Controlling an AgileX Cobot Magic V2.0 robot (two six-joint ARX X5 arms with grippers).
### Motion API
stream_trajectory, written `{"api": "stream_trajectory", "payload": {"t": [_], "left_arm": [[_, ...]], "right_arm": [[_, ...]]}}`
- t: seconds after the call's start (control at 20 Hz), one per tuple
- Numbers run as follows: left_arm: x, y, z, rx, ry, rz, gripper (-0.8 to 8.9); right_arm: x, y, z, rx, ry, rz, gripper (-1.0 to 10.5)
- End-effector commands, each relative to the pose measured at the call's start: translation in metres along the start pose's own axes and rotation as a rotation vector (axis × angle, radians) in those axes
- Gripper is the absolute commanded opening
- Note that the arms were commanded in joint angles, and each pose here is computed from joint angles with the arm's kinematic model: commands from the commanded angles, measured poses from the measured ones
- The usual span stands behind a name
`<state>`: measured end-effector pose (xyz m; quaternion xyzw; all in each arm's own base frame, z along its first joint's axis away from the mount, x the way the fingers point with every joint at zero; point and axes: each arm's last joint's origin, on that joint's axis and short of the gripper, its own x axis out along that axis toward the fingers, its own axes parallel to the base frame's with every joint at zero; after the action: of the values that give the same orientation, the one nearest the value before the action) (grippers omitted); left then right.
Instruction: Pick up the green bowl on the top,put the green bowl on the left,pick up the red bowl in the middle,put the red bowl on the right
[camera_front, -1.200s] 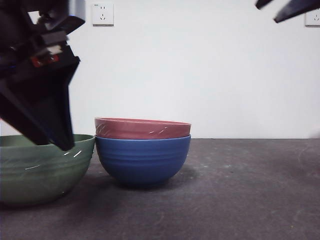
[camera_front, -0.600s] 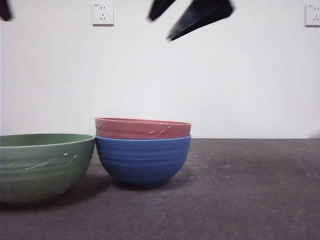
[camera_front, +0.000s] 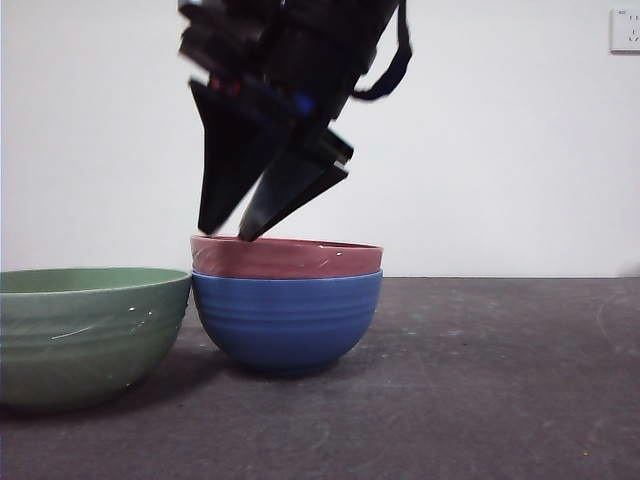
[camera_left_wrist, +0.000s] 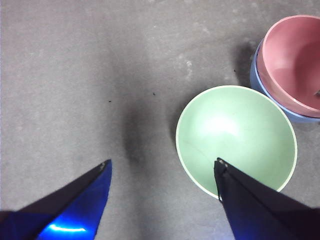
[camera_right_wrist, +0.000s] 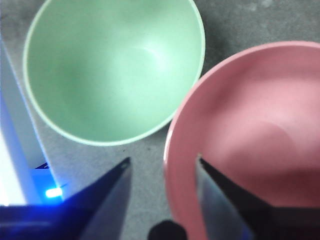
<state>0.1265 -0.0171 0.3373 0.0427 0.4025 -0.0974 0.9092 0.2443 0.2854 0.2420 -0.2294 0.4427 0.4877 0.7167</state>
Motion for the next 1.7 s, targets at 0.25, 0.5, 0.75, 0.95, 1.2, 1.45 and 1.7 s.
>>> {"api": "stream_trajectory", "payload": {"t": [0.25, 0.5, 0.75, 0.95, 1.2, 1.45, 1.7], "left_arm": [[0.0, 0.0, 0.0, 0.009, 0.0, 0.001, 3.46], [0.0, 0.001, 0.0, 0.01, -0.002, 0.006, 3.46], [0.0, 0.001, 0.0, 0.012, -0.005, 0.006, 3.46], [0.001, 0.001, 0.002, 0.013, -0.023, 0.006, 3.46], [0.004, 0.0, 0.006, 0.011, -0.033, -0.023, 3.46], [0.004, 0.0, 0.007, 0.012, -0.049, -0.04, 3.45], [0.004, 0.0, 0.008, 0.012, -0.055, -0.042, 3.46]], "right_arm": [[0.012, -0.002, 0.0, -0.011, 0.009, 0.005, 1.4], [0.014, -0.003, -0.001, -0.014, 0.024, 0.002, 0.4], [0.013, -0.003, 0.0, -0.016, 0.013, 0.0, -0.2], [-0.012, 0.003, 0.006, -0.037, -0.069, -0.017, -0.2], [-0.067, 0.011, 0.009, -0.057, -0.187, -0.152, -0.2], [-0.136, 0.021, -0.012, -0.018, -0.192, -0.485, -0.2], [-0.168, 0.016, -0.059, 0.191, -0.021, -0.572, -0.2]]}}
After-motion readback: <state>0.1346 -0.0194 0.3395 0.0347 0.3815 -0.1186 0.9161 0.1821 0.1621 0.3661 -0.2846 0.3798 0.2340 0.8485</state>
